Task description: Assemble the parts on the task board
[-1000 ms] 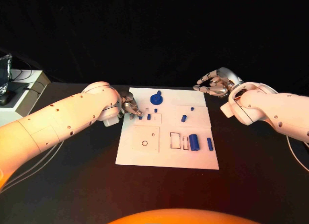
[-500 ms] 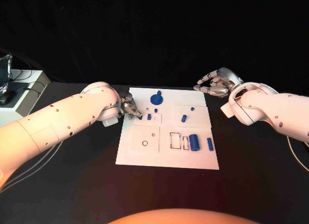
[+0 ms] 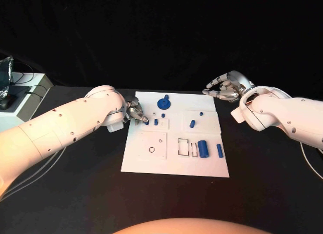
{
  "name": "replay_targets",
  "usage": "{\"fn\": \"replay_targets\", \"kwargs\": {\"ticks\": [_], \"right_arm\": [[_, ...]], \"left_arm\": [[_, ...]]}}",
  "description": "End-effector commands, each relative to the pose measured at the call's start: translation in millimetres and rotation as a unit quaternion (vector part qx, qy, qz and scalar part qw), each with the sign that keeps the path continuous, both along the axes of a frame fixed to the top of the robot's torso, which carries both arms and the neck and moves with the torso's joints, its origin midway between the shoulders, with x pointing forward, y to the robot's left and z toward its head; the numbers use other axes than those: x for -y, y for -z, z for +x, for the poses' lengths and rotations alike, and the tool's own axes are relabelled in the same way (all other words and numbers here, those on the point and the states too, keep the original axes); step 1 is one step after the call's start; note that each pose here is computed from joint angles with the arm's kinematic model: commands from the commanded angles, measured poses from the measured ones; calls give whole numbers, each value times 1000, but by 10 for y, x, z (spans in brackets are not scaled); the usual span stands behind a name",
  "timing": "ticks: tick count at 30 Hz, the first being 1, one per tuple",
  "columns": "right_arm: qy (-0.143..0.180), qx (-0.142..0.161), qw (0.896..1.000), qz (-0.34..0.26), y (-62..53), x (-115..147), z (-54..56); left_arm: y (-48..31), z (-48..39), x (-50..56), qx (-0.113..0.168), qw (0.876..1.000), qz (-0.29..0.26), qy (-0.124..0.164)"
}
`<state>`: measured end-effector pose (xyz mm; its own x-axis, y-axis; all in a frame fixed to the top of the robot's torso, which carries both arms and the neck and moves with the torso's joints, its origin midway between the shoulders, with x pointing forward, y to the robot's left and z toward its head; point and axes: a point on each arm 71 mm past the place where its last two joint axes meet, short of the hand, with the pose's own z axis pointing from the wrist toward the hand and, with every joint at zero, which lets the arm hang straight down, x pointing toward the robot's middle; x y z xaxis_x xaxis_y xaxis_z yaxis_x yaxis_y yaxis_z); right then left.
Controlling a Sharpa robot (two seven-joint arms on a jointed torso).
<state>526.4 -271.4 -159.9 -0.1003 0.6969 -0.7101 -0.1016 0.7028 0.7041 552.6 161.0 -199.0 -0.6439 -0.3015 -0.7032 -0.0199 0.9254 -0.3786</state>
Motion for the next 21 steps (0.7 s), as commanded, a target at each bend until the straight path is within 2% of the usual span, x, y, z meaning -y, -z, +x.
{"fn": "replay_targets", "kwargs": {"ticks": [1, 21], "right_arm": [[-9, 1, 1000, -1, 1, -18, -4], [-9, 1, 1000, -1, 1, -22, -5]], "left_arm": [[39, -11, 0, -6, 1000, 8, 3], [54, -4, 59, -15, 1000, -12, 0]]}}
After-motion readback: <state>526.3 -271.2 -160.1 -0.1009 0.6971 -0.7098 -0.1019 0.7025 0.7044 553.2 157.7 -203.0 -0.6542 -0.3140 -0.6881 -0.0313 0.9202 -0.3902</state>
